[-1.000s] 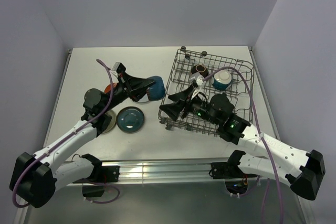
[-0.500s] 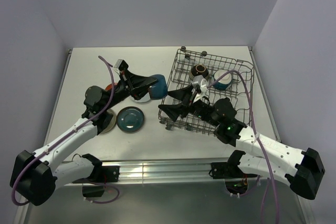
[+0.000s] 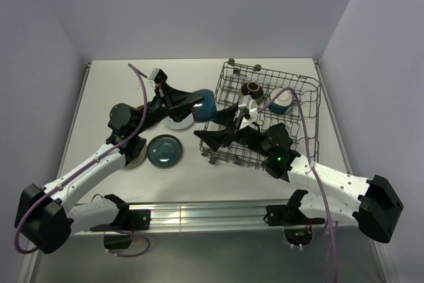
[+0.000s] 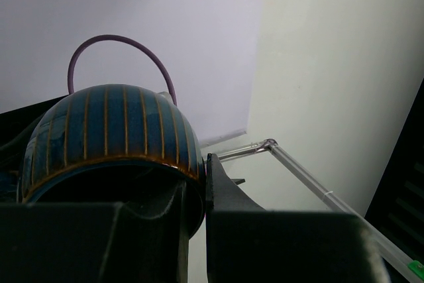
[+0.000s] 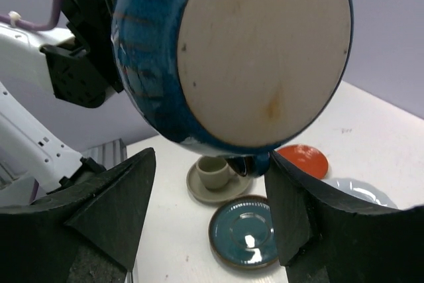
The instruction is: Load the mixed dishes into the dish rack
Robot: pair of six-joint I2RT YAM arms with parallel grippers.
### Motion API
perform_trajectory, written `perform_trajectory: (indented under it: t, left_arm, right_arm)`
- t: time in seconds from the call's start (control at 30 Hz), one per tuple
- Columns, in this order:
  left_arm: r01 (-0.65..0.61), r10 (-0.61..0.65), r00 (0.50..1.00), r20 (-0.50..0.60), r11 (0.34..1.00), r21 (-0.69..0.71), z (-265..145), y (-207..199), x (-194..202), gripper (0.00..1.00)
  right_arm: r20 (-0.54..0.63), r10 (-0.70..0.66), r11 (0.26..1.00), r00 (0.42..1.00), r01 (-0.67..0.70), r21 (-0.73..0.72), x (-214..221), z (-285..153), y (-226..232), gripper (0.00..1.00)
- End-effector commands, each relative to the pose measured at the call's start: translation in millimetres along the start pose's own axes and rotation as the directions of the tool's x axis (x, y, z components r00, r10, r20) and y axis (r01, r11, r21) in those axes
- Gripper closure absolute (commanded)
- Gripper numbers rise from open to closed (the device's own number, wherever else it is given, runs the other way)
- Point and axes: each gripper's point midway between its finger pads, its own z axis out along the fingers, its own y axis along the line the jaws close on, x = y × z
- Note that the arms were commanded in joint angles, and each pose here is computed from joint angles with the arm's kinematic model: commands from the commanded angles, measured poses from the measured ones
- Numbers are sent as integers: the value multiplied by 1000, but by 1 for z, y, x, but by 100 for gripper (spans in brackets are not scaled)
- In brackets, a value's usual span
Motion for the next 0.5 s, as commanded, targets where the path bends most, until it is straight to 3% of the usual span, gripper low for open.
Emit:
perform_trajectory:
  t: [0.0, 0.33, 0.47]
  left_arm:
    - [435, -426, 899, -100, 896, 91, -5, -58, 13, 100]
    - [441, -434, 897, -87, 893, 93, -8, -53, 11, 100]
    - [445, -436, 894, -100, 890, 99, -9, -54, 12, 100]
  right_arm:
    - [140, -39, 997, 989, 47, -55, -31, 2, 8, 28]
    - [193, -14, 992, 981, 37, -118, -37, 0, 10, 35]
    - [214, 34, 984, 976, 4, -178, -40, -1, 11, 47]
